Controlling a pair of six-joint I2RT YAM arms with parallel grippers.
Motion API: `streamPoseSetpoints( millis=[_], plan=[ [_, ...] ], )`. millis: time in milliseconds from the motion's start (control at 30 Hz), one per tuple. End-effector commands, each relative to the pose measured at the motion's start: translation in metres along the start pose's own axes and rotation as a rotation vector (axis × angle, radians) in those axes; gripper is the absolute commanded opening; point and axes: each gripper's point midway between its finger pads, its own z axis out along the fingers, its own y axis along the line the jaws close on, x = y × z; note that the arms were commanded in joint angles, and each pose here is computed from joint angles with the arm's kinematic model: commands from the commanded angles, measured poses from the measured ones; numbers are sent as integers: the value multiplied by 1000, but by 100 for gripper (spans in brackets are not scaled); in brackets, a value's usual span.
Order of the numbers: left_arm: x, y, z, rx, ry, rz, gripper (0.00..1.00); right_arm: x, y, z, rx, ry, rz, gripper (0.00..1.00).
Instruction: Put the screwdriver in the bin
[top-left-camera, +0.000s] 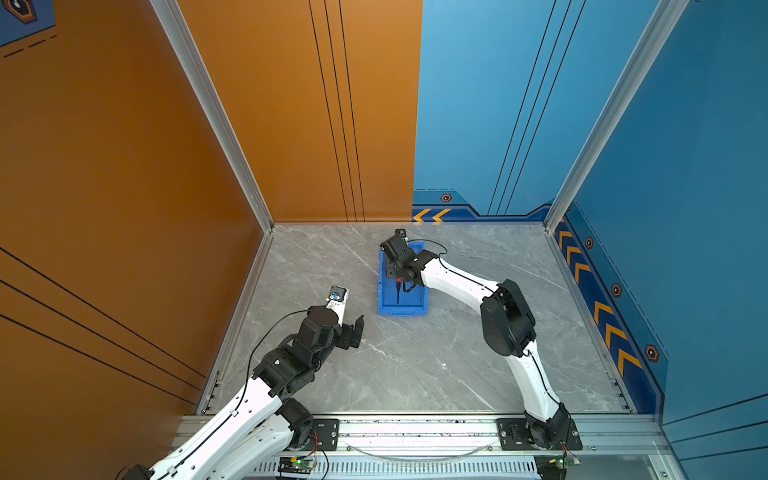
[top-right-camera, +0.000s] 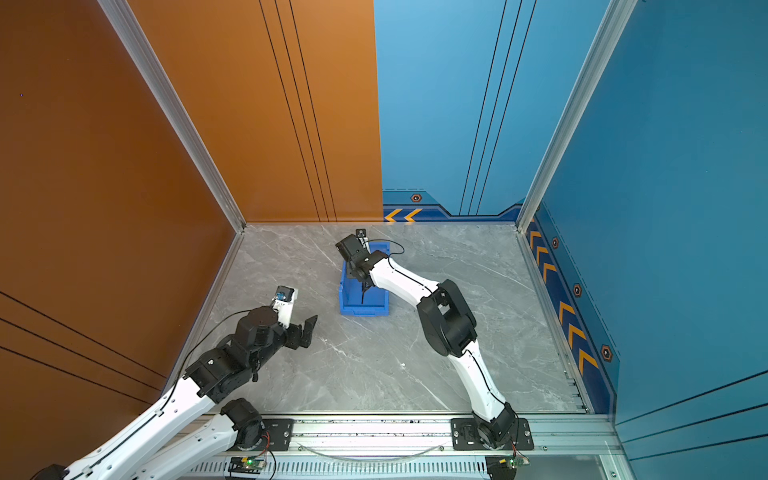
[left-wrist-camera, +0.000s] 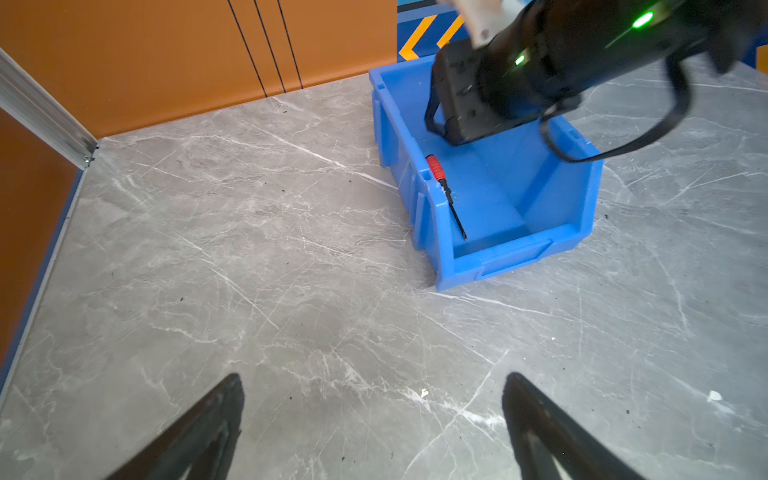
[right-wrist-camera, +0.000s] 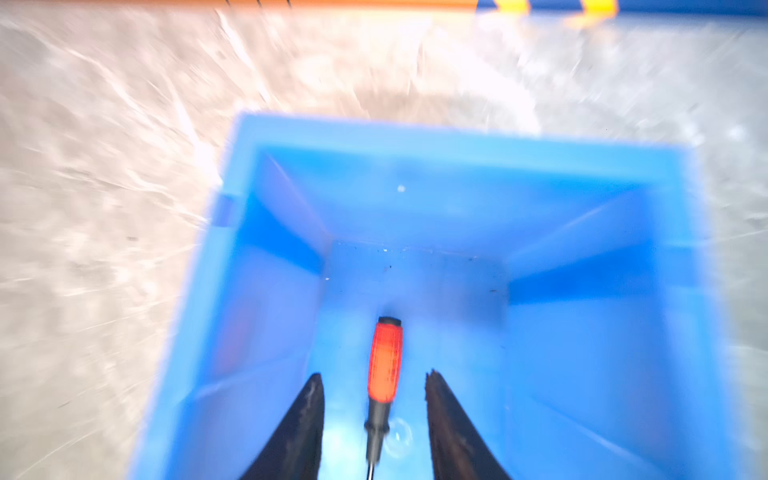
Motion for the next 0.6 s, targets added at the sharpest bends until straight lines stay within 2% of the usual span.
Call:
streamPoseSetpoints(
  millis=[0,167,333,367,567],
  plan=[
    [-1,23,-4,-109,-15,-46,98,-30,-17,-56,21,-119,-46,50],
    [0,36,1,-150,-35,-109,98,-21,-62,-118,70,-175,-86,68],
    [6,50,9,-200,-36,-90,98,9,-122,-164,133,-203,-91,86],
    [8,55,10,-218,-33,-82,98,20,-136,-167,148,-202,-83,99],
    [30,95,22,-346,-10,-120,98,63,-235,-194,270,-271,66,100]
  ],
)
